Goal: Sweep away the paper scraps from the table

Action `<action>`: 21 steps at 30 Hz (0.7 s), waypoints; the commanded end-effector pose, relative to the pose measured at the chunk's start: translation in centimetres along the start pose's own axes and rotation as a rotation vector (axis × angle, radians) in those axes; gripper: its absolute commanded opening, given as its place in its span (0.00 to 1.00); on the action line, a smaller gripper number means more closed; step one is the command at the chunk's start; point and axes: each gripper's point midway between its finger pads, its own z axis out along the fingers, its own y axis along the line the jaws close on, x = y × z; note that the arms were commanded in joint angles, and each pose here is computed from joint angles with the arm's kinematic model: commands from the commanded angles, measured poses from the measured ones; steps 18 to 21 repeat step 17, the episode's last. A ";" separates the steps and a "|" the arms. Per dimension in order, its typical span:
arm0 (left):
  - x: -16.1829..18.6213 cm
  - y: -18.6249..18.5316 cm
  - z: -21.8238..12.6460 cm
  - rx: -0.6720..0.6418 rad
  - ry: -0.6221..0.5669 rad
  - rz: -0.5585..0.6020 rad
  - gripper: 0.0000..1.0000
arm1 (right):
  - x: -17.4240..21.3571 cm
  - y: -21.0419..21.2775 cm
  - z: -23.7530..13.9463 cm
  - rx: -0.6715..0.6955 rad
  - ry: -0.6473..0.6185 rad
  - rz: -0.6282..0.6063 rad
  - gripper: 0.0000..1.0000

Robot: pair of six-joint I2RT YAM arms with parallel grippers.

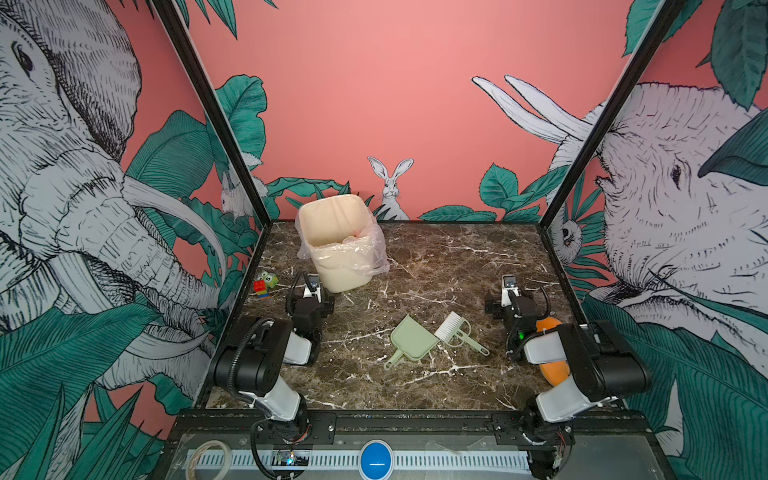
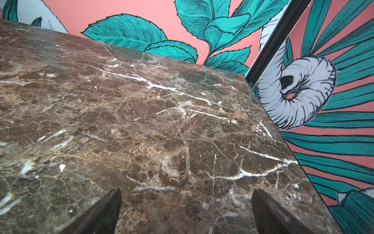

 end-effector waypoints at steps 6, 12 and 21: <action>-1.0 0.6 1.0 -0.001 0.023 -0.030 1.00 | -2.0 -0.6 0.1 0.022 -0.070 0.028 0.99; -1.0 0.7 1.3 0.000 0.033 -0.032 1.00 | -2.0 -0.6 0.1 0.020 -0.071 0.027 0.99; -1.0 0.8 1.3 0.001 0.035 -0.038 1.00 | -2.0 -0.6 0.1 0.021 -0.071 0.028 0.99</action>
